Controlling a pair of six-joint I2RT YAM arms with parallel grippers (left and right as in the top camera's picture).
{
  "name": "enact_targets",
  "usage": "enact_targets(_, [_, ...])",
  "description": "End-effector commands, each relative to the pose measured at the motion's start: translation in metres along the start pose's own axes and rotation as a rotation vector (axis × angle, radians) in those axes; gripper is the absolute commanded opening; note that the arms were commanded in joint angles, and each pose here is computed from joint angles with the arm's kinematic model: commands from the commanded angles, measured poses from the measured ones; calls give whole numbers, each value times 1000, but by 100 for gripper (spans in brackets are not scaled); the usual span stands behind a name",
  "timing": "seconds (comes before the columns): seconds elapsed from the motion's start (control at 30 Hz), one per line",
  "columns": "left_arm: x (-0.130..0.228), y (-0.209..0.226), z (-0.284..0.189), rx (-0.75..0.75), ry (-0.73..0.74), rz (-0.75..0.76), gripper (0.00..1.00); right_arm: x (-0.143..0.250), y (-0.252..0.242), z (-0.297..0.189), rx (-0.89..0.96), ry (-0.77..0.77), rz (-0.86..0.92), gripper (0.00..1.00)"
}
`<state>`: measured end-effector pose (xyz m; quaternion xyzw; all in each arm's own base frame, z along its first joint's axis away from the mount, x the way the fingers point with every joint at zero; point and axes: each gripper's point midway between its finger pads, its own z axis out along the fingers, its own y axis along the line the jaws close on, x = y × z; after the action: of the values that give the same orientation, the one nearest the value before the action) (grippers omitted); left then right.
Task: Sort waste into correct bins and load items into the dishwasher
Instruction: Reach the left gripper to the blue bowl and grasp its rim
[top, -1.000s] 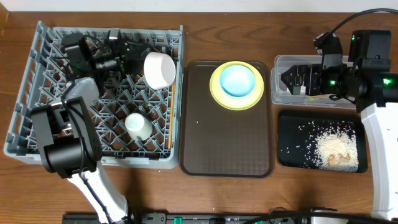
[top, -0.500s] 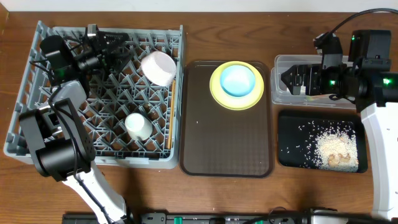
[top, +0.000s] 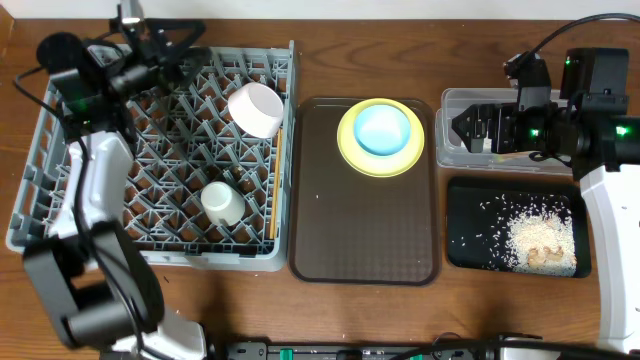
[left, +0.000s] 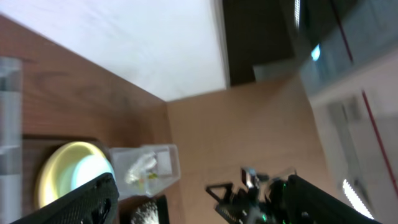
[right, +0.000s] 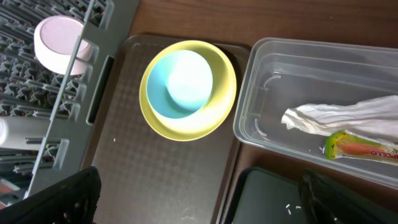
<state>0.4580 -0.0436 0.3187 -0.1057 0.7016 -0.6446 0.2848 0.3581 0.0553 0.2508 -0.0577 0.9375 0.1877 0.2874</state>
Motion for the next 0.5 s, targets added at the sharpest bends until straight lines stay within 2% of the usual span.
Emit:
enact_targets(0.0, [22,-2,33,-83,-23,86,88,-1,-1,0,-2,-3,-3,99])
enact_targets(0.13, [68,34,65,-365,-22,149,88,-1,-1,0,-2,-3,-3,99])
enact_targets(0.23, [118,60,95,-585,47,312,88,-1,-1,0,-2,-3,-3,99])
enact_targets(0.27, [126,62,101,-607,61,341,88,-1,-1,0,-2,-3,-3,99])
enact_targets(0.4, [188,62,137,-721,153,613,88,-1,-1,0,-2,-3,-3,99])
enact_targets(0.47, [207,59,147,-743,167,686,86,-1,-1,0,-2,-3,-3,99])
